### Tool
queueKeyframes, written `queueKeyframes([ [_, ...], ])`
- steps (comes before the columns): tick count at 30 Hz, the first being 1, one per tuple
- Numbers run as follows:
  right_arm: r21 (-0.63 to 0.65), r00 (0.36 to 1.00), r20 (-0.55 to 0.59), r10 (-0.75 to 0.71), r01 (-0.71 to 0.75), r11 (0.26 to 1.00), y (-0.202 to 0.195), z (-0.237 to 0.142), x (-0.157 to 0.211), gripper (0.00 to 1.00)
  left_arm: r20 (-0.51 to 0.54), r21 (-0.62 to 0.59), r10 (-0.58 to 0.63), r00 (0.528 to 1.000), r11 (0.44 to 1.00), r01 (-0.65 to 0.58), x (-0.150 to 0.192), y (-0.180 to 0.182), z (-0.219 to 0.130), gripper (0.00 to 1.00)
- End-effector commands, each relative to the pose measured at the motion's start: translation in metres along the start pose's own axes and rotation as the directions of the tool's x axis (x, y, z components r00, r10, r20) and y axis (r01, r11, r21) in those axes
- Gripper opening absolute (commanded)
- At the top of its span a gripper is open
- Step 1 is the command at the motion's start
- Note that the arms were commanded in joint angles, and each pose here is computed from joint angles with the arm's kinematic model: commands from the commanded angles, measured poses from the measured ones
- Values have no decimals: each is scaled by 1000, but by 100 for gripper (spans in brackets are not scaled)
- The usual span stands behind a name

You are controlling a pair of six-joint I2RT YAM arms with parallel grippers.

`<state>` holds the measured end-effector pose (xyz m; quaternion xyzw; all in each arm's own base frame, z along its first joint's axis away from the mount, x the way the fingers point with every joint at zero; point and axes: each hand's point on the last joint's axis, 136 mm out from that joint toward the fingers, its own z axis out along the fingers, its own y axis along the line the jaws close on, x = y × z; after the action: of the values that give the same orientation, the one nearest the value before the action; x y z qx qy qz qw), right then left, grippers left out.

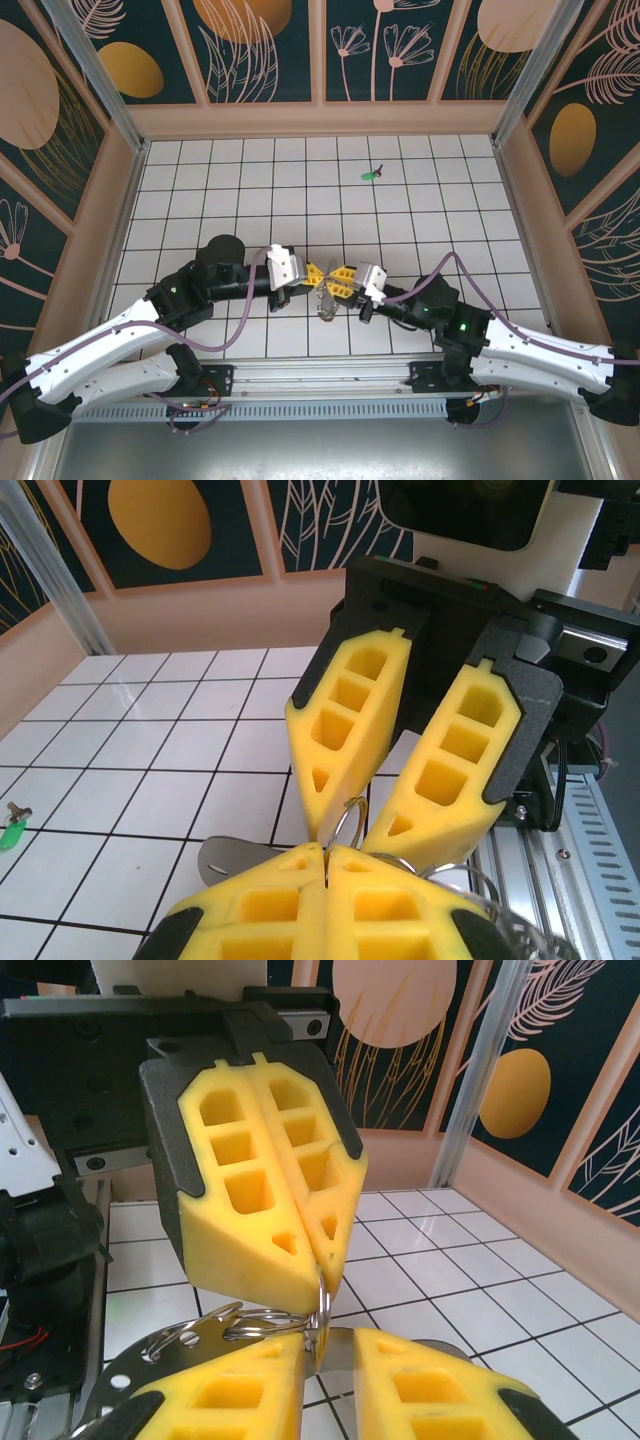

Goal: Put the keys on the keyring

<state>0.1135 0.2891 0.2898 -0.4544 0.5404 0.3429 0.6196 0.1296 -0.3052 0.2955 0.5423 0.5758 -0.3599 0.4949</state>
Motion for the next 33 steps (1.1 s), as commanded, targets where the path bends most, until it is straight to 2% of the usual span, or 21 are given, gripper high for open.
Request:
queueKeyframes([
  [1, 20, 990, 138, 1, -4, 1000, -4, -8, -36, 19, 6, -11, 9, 1000, 1000, -9, -2, 2, 1, 0],
  [5, -5, 990, 138, -3, 3, 1000, 0, -6, -37, 17, -8, -3, 6, 1000, 1000, -6, 1, 1, 3, 0],
  [12, -72, 991, 134, -20, 30, 997, 11, -4, -38, 0, -19, -18, 6, 1000, 1000, -6, 3, 4, 4, 0],
  [21, -3, 996, 91, -11, 12, 1000, -2, -3, -31, 0, -12, -33, 15, 1000, 999, -16, 1, 5, 0, 0],
  [26, -16, 998, 59, 5, -4, 1000, 0, -8, -25, 19, -4, -35, 21, 1000, 999, -22, -3, 4, -4, 0],
  [33, -27, 999, 23, 25, -24, 999, 2, -6, -17, 20, -8, -26, 25, 1000, 999, -26, -3, 3, -3, 0],
])
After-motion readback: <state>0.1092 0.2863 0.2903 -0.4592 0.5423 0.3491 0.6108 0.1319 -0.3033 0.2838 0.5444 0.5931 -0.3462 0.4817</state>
